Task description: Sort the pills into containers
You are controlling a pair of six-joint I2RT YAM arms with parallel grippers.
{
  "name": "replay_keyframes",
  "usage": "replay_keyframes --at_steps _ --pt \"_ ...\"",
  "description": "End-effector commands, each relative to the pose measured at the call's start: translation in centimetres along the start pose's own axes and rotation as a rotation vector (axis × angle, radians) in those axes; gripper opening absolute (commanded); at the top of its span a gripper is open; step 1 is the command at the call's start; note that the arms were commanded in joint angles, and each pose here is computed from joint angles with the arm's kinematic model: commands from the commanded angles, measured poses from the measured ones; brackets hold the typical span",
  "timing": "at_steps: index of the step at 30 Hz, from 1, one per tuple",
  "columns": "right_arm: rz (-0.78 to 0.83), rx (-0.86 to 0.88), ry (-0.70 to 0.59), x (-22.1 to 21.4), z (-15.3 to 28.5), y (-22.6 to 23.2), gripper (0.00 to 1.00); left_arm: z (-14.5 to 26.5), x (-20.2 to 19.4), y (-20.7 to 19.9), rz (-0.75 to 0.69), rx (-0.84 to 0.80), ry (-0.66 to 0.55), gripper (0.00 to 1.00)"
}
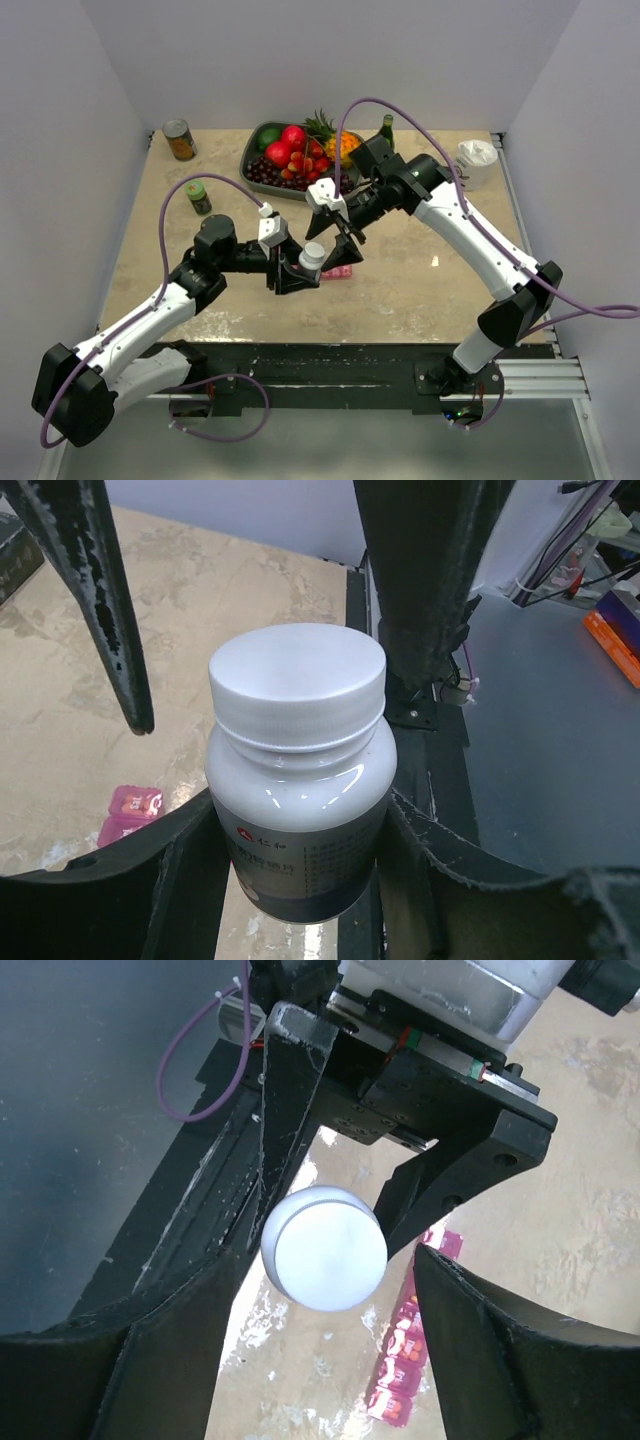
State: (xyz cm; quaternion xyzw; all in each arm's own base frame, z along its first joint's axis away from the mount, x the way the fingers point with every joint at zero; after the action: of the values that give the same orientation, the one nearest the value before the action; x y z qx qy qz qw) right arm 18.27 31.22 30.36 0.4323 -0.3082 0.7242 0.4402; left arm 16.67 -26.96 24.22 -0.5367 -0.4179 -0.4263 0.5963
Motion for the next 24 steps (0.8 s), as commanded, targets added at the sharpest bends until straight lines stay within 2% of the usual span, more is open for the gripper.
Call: replay_keyframes --at_steps 1,5,7,11,12,14,15,18,19,20,24 --pt "-0.046 -0.026 -0.062 2.1 0.1 0.3 0.74 0.0 3.0 0.4 -0.071 0.036 -0.063 0.00" --pt "-0.115 -0.078 -0.073 2.2 -0.3 -0.5 0.76 0.2 3.5 1.6 -0.080 0.118 -0.079 0.00" --pt "-0.169 -0.092 -0.068 1.8 -0.5 -0.6 0.74 0.3 3.8 1.7 -0.087 0.134 -0.087 0.00" --pt "-0.198 -0.100 -0.073 1.7 -0.7 -1.0 0.54 0.3 3.8 1.9 -0.090 0.144 -0.085 0.00" --pt "-0.192 -0.100 -0.073 1.8 -0.7 -1.0 0.41 0.3 3.8 1.8 -0.091 0.138 -0.082 0.00" --pt "-0.189 -0.066 -0.065 1.6 -0.8 -0.5 0.29 0.3 3.6 1.5 -0.094 0.111 -0.068 0.00" --pt "-0.142 -0.057 -0.065 1.9 -0.7 -0.6 0.24 0.2 3.5 1.2 -0.098 0.094 -0.062 0.00" --pt "0.007 0.050 -0.064 1.9 -0.7 1.1 0.18 0.0 3.0 -0.2 -0.106 -0.012 -0.020 0.00" --pt "-0.015 0.116 -0.046 1.5 -0.6 3.0 0.18 0.0 2.9 -1.1 -0.109 -0.073 -0.003 0.00" --pt "0.084 0.145 -0.053 2.0 -0.8 3.4 0.17 0.1 2.8 -1.6 -0.111 -0.106 0.005 0.00" --pt "0.252 0.173 0.028 1.6 -1.9 4.5 0.15 0.3 2.2 -3.4 -0.093 -0.246 0.050 0.00"
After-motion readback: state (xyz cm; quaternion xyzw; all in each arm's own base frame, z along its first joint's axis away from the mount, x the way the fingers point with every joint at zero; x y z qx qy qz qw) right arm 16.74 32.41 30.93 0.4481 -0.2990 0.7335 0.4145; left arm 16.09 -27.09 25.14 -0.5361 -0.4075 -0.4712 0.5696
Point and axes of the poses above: each gripper's point midway between its finger pads, its own z axis back along the fingers, its own y axis along the line the jaws close on, x = y × z, the point moved 1 cm from there along z, back along the fingers, and after that the axes turned 3 degrees about z, right-handed, at the moved point
